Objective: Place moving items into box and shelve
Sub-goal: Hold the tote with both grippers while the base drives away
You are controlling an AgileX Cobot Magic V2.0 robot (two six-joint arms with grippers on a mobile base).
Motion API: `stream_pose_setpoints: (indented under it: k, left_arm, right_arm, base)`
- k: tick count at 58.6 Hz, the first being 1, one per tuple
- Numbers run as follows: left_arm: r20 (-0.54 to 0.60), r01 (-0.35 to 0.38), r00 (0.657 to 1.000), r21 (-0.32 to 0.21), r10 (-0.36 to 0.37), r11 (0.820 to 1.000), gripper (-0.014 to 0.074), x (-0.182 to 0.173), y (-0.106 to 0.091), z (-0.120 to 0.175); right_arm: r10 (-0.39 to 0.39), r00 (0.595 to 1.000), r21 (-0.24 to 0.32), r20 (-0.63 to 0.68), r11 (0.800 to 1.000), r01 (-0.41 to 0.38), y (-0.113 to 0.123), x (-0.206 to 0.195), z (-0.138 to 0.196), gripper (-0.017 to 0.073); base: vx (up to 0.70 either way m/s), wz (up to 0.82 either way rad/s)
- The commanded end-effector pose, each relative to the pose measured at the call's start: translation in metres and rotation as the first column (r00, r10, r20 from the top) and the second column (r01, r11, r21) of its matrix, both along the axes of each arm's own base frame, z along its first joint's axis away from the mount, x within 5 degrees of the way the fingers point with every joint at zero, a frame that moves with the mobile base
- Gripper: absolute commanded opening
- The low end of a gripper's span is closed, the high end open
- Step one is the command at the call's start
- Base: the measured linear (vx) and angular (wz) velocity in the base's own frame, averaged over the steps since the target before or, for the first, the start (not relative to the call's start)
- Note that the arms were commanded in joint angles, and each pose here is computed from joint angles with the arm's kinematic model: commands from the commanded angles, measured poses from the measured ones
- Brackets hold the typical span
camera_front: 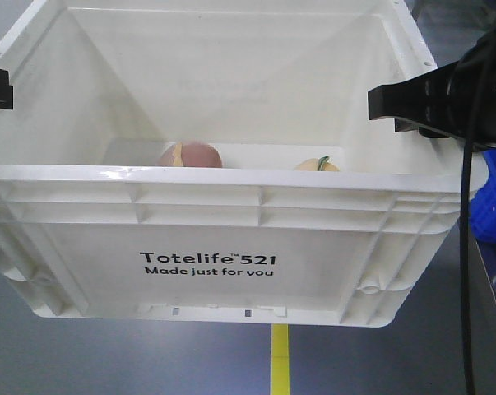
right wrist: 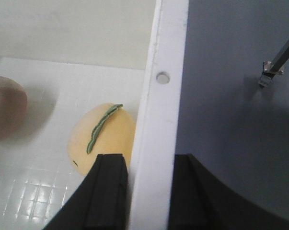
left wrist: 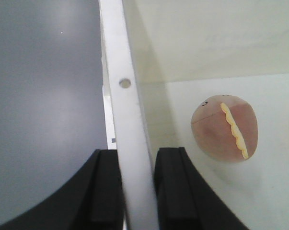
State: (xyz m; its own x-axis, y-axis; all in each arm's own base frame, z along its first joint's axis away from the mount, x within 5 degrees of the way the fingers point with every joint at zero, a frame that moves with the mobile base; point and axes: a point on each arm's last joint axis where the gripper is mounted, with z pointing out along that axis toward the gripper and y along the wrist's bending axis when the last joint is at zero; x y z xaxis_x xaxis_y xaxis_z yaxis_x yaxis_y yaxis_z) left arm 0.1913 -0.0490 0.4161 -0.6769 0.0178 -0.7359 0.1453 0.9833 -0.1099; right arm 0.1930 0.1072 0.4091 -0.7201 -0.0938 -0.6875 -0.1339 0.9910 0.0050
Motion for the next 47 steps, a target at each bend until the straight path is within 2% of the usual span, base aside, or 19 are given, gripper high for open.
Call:
stream_pose_setpoints:
  k: [1, 47]
  left_arm:
    - [0.2, 0.009, 0.98, -0.029, -0.003, 1.0, 0.0039, -0.0023, 0.0009, 0.0279]
    - [0.201, 0.008, 0.98, -0.027, -0.002, 1.0, 0.0039, -0.0023, 0.001, 0.0279]
  right_arm:
    - [0.034, 0.974, -0.002, 0.225, 0.999, -0.034, -0.0077, 0.0001, 0.0307, 0.0064]
    - [0.034, 0.974, -0.003, 0.225, 0.999, -0.034, -0.0078, 0.0001, 0.0307, 0.0064]
  base:
    - [0.48, -0.09]
    - [0.49, -0.06]
